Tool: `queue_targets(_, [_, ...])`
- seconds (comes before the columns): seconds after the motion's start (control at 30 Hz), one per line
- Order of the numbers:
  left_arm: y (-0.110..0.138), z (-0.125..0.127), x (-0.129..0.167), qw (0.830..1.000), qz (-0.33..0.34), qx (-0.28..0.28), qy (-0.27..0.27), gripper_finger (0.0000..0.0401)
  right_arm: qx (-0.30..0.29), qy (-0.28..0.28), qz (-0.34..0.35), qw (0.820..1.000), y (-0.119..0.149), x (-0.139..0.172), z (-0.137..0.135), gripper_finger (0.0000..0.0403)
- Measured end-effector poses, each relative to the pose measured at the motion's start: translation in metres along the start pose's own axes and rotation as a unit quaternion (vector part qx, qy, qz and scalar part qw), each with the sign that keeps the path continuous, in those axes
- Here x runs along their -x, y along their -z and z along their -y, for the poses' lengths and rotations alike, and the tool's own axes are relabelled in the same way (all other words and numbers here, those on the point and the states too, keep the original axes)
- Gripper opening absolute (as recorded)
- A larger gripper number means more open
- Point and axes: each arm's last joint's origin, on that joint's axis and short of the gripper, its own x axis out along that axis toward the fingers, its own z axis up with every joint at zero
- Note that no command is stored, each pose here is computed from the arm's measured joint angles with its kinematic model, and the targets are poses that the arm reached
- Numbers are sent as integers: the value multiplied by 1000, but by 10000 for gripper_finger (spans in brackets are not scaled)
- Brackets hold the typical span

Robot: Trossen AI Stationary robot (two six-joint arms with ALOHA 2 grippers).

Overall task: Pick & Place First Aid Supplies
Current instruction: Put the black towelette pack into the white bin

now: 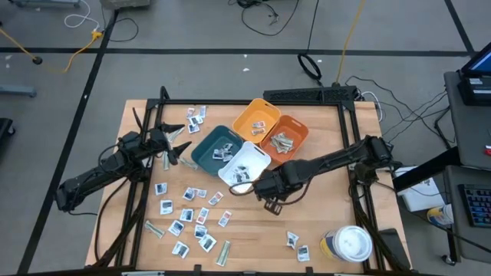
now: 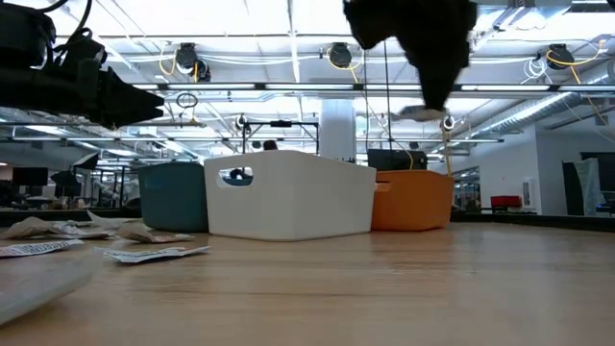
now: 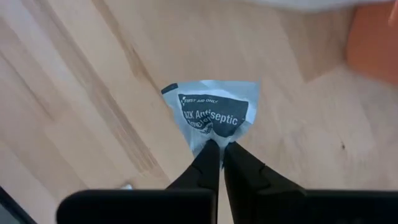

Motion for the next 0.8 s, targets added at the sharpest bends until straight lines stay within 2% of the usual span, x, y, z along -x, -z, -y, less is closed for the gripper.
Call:
queue_targets(0.27, [0, 0, 0, 1000, 0, 0, 0, 367, -17, -22, 34, 999, -48, 14, 17, 2])
queue_targets(0.53, [0, 0, 0, 1000, 0, 0, 0, 367, -44, -28, 58, 997, -97, 14, 42, 2])
queue_targets(0.8, [0, 0, 0, 1000, 0, 0, 0, 367, -79, -27, 65, 994, -123, 6, 63, 2])
